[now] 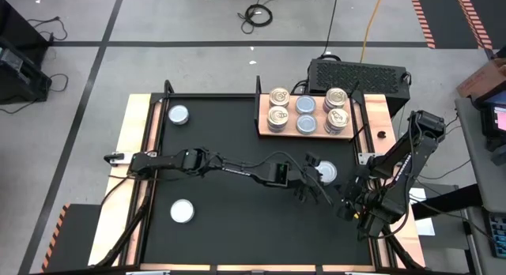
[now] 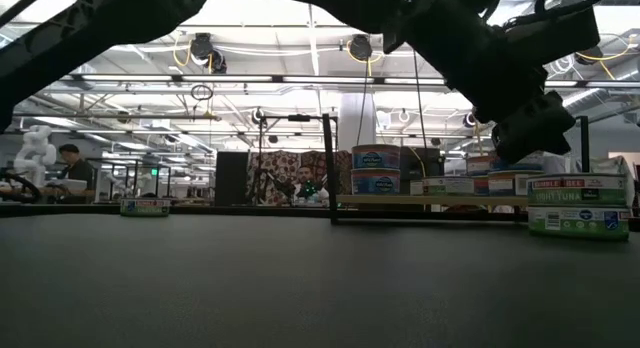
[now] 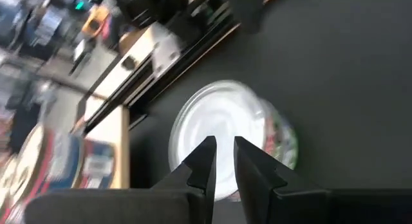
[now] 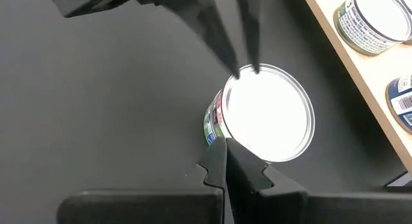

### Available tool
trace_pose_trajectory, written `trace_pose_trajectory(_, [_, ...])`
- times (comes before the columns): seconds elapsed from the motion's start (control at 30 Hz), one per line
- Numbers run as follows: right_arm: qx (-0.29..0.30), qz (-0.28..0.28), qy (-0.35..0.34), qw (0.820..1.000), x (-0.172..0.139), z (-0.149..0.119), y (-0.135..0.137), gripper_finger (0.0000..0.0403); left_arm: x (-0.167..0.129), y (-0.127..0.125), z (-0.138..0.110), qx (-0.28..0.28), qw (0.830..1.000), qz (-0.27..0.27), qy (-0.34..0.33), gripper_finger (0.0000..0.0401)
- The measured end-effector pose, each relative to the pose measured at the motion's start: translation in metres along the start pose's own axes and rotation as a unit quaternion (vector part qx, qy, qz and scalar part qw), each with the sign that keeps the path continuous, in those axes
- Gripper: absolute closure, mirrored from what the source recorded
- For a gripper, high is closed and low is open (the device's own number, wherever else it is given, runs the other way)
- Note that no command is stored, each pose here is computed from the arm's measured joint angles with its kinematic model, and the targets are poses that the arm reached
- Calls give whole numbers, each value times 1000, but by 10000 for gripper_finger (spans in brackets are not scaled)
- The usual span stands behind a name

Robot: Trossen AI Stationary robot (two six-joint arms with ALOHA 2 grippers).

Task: Stack canned seafood by type on shelf
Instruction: Stack the green tuna can on top of the top green tuna can on the shelf

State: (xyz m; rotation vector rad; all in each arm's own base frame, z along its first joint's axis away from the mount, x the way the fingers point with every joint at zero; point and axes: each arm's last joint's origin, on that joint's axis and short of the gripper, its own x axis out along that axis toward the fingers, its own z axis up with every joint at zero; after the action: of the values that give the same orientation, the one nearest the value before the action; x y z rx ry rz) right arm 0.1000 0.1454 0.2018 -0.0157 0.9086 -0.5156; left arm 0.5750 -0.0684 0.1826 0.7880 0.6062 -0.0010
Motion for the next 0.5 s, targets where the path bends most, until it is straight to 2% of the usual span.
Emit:
trace_pose_trajectory(0.13, [1, 1, 1, 1000, 0, 0, 0, 403, -17, 1, 14, 2, 999, 37, 20, 342])
trace_pose_trajectory(0.23, [6, 7, 2, 1000, 0, 0, 2, 403, -43, 6, 27, 26, 998, 41, 46, 342])
trace_pose_trajectory(0.33, [6, 16, 3, 1000, 0, 0, 4, 403, -77, 12, 35, 46, 991, 51, 111, 342])
trace_pose_trajectory(0.4, [-5, 24, 6, 1000, -1, 0, 6, 403, -103, 22, 33, 28, 986, 45, 157, 342])
trace_pose_trajectory(0.5, [-16, 41, 13, 999, -7, 8, 10, 403, -143, 40, 23, -46, 973, 27, 223, 342])
